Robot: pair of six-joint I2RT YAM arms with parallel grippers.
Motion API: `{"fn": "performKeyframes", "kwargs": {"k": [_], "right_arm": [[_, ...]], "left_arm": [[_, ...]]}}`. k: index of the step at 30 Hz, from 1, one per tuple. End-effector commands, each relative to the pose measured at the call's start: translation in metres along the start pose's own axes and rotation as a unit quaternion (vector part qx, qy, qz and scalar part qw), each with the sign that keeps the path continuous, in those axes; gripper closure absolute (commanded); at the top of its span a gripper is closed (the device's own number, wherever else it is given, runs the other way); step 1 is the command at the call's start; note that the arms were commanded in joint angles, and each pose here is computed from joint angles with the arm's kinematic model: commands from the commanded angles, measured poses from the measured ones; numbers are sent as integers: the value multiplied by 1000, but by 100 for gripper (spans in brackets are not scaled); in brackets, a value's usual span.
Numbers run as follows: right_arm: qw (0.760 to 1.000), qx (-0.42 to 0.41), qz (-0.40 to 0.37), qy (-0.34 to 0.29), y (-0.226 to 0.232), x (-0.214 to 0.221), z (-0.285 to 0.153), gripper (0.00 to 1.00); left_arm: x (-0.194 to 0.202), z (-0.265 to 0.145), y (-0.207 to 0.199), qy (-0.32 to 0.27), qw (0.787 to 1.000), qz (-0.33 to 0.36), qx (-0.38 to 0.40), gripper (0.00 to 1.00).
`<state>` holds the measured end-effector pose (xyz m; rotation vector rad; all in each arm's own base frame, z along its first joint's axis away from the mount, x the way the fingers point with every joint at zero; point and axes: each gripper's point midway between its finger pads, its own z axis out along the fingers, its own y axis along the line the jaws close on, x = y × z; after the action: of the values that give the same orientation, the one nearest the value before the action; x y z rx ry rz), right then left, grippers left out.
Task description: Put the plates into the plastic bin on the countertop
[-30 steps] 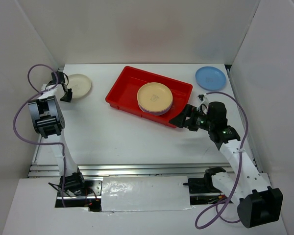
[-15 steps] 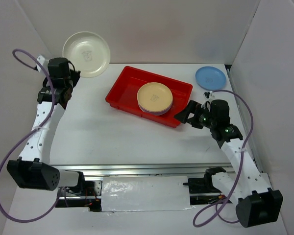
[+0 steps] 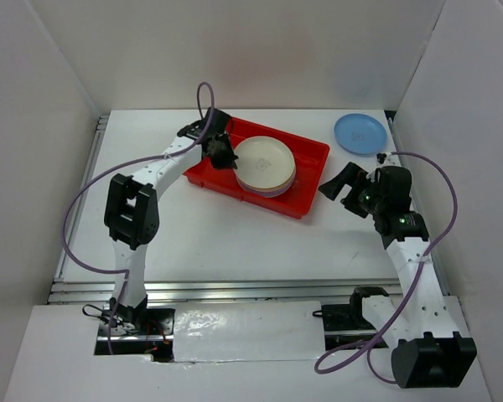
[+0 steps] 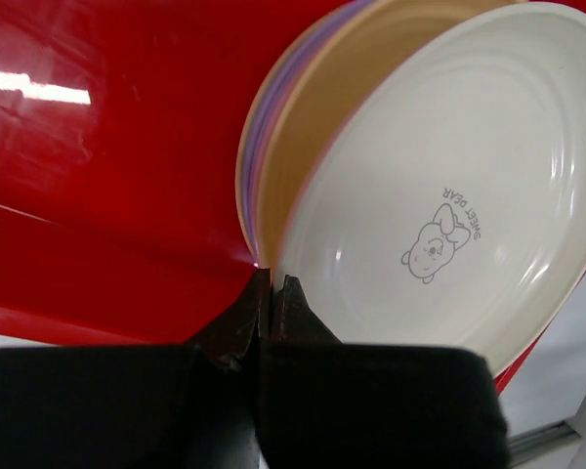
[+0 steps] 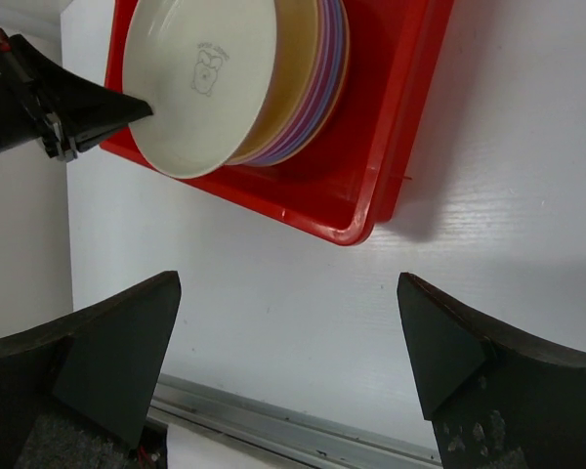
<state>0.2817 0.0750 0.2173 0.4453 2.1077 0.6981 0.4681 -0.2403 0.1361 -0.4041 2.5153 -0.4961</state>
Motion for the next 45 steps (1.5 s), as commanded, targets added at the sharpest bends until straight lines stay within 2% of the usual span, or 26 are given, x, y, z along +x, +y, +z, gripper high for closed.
{"fn": "performKeyframes", "kwargs": {"k": [1,4,5,6,7,8,10,15,16,17,18,20,21,24,28,30,34,36,37,38,40,41,42,45], "right_arm": [[1000,6,-12,-11,3,-8,-10,0],[1000,8,-12,-10,3,-8,-12,0],[1000,8,-13,-10,2,-8,-12,0],[1000,6,-14,-11,4,-8,-12,0],[1000,5,-13,-9,4,-7,-12,0],[1000,4,-14,-11,5,-9,-12,0],[1000,5,-16,-12,5,-10,-12,0],[1000,14,4,-12,-6,-14,4,0],[1000,10,8,-24,-7,-22,10,0],[999,12,27,-21,-12,-22,17,0],[998,26,46,-22,-25,-28,31,0],[993,65,98,-29,-51,-35,52,0],[990,65,113,-54,-56,-50,61,0],[971,100,190,-101,-93,-80,91,0],[939,133,268,-167,-133,-120,127,0],[923,136,306,-187,-149,-135,147,0],[895,135,358,-228,-171,-165,169,0],[889,152,367,-225,-183,-165,182,0],[883,155,371,-242,-183,-184,186,0],[878,186,385,-214,-202,-167,202,0],[878,182,389,-213,-201,-188,215,1],[873,208,400,-188,-217,-171,228,2],[871,212,402,-186,-220,-174,233,4],[862,247,412,-160,-234,-171,250,6]], "left_arm": [[-33,-36,-25,-43,997,0,56,100],[-22,-26,-25,-25,998,5,60,100],[-20,-23,-25,-19,998,5,60,96],[-18,-21,-24,-16,998,7,58,89],[-16,-21,-25,-13,998,9,61,77],[-16,-22,-24,-13,998,10,56,48],[-17,-32,-29,-25,998,17,64,1],[-25,-73,-37,-55,994,46,83,1],[-30,-98,-43,-77,991,56,93,1],[-25,-106,-37,-81,991,68,88,1],[-30,-133,-37,-109,987,75,90,1],[-17,-146,-19,-108,987,93,74,1],[-7,-154,-10,-100,988,98,65,1],[27,-194,15,-100,983,134,72,1],[71,-203,79,-77,986,148,-12,1],[92,-210,100,-71,986,153,-13,1],[113,-226,125,-69,982,177,-15,1],[109,-243,132,-98,978,182,-16,1],[105,-249,136,-110,977,184,-20,1],[101,-255,137,-128,975,183,-19,1],[97,-269,137,-165,970,177,-1,1],[92,-273,134,-184,968,171,10,1],[92,-276,135,-196,966,166,18,1],[91,-277,139,-211,965,151,22,1]]}}
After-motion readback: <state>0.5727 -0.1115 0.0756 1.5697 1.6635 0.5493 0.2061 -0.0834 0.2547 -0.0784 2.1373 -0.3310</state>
